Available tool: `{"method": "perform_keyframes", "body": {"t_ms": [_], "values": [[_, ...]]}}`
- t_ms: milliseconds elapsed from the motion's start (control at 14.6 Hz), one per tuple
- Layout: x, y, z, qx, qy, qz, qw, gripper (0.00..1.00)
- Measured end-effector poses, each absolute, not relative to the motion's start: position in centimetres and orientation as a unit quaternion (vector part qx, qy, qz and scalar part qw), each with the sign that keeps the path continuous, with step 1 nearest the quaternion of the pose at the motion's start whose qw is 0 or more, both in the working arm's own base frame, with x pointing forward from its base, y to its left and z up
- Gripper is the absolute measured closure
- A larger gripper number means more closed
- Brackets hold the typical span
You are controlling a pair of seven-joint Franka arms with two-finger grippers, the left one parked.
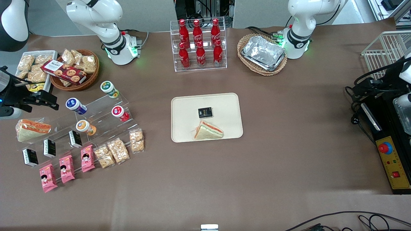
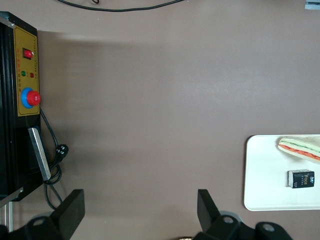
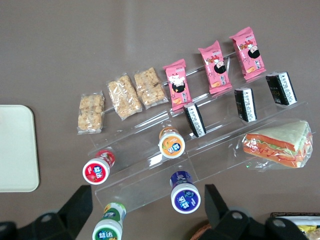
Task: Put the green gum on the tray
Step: 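Move the right gripper over the green-labelled yogurt bottle on the rack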
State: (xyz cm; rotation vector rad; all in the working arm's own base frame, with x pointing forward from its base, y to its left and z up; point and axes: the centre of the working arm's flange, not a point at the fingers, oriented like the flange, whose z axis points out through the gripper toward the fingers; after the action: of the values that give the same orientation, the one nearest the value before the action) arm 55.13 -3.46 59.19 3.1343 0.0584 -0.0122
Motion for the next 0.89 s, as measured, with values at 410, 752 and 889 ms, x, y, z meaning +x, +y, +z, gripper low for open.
{"method": "perform_keyframes", "body": {"t_ms": [410,752,889], "values": [[56.2,-3.8,58.5,1.0,0.016,0.014,0.005,0.0],[55.7,-4.8,59.3,1.0,0.007,0.018,0.005,0.0],[54.8,-4.9,60.2,0.999,-0.028,0.014,-0.017,0.0]]}}
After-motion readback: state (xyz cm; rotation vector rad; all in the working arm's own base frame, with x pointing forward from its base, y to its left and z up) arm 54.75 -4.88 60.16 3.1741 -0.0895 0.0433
